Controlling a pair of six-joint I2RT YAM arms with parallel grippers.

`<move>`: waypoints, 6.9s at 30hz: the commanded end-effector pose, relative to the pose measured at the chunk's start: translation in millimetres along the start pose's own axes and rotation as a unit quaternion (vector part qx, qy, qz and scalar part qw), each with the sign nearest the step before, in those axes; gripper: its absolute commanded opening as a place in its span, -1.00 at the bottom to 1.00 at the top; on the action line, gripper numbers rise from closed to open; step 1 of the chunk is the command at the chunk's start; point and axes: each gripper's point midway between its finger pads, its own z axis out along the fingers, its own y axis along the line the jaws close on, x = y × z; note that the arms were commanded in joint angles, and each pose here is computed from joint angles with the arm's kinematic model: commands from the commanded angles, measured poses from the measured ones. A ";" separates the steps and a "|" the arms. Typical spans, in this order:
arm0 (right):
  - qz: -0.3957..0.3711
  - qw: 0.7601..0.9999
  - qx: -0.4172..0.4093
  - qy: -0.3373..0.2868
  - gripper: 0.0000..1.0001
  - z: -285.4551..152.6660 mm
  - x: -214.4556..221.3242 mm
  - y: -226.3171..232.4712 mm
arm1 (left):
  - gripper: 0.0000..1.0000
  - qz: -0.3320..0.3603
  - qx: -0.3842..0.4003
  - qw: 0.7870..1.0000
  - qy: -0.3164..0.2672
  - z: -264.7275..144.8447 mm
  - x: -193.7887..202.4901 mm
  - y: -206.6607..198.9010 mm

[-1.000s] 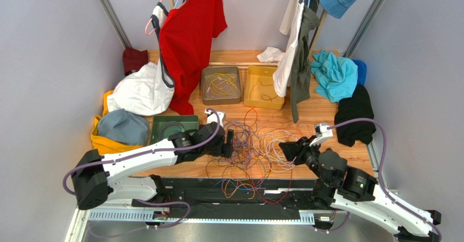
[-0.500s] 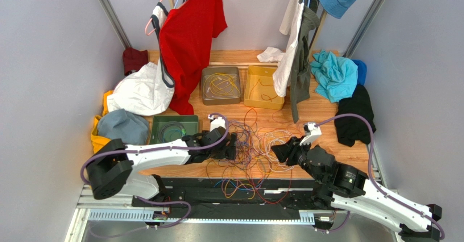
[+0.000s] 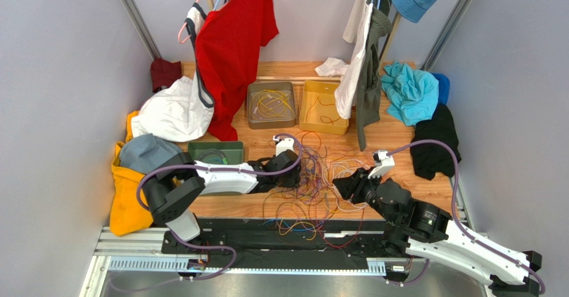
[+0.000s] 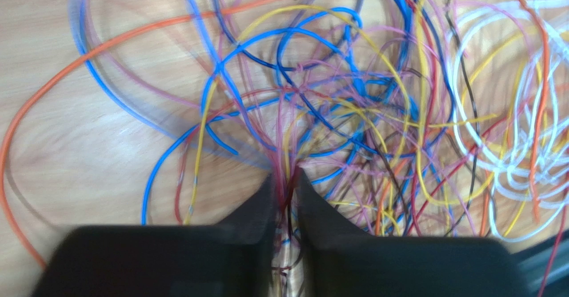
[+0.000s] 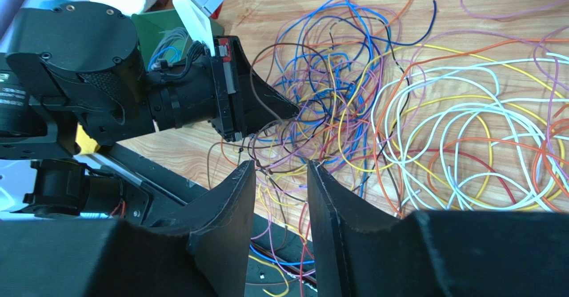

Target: Untangle the cables

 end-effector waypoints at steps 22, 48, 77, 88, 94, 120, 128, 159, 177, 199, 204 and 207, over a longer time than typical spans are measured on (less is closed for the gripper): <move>-0.026 0.996 0.008 -0.088 -0.11 1.4 -39.8 2.2 | -1.00 0.026 0.404 0.907 -0.115 -148.6 -38.8 -91.7; -0.045 0.995 0.001 -0.087 -0.03 34.9 -46.7 32.3 | -1.00 0.059 0.385 0.909 -0.147 -187.1 -36.2 -58.5; -0.119 0.988 -0.025 -0.100 -1.00 -1.5 -125.1 86.9 | -0.23 0.023 0.159 0.981 -0.113 -148.5 -46.0 12.4; -0.149 0.977 -0.087 -0.127 -1.00 -54.8 -206.4 148.3 | 0.95 0.006 -0.012 0.990 -0.143 -183.0 -98.4 64.6; -0.165 0.982 -0.071 -0.060 -1.00 -30.7 -170.1 141.3 | 0.96 -0.007 0.115 0.964 -0.240 -231.5 -130.8 29.7; -0.126 0.987 -0.092 0.023 -1.00 14.9 -92.3 135.4 | 0.75 0.120 0.404 0.884 -0.203 -233.3 -110.9 -105.1; -0.121 0.988 -0.094 0.015 -1.00 6.6 -93.7 129.4 | -1.00 0.117 0.376 0.898 -0.199 -224.6 -116.3 -101.5; -0.174 0.968 -0.103 -0.147 -1.00 -69.9 -262.2 194.9 | -1.00 0.008 0.080 0.989 -0.122 -154.4 -83.4 21.0; -0.165 0.946 -0.149 -0.235 -1.00 -139.0 -329.3 213.7 | -1.00 -0.005 -0.050 0.999 -0.015 -79.5 -52.9 86.5; -0.231 0.958 -0.053 -0.161 -1.00 19.1 -273.8 210.5 | 0.98 -0.026 0.049 0.977 -0.207 -229.4 -127.8 70.3; -0.212 0.964 -0.049 -0.154 -1.00 76.0 -285.7 207.4 | 0.97 -0.039 0.068 0.977 -0.199 -220.8 -112.4 71.3; -0.210 0.965 -0.046 -0.151 -1.00 110.5 -295.0 206.2 | 0.96 -0.043 0.075 0.978 -0.191 -215.8 -105.3 71.2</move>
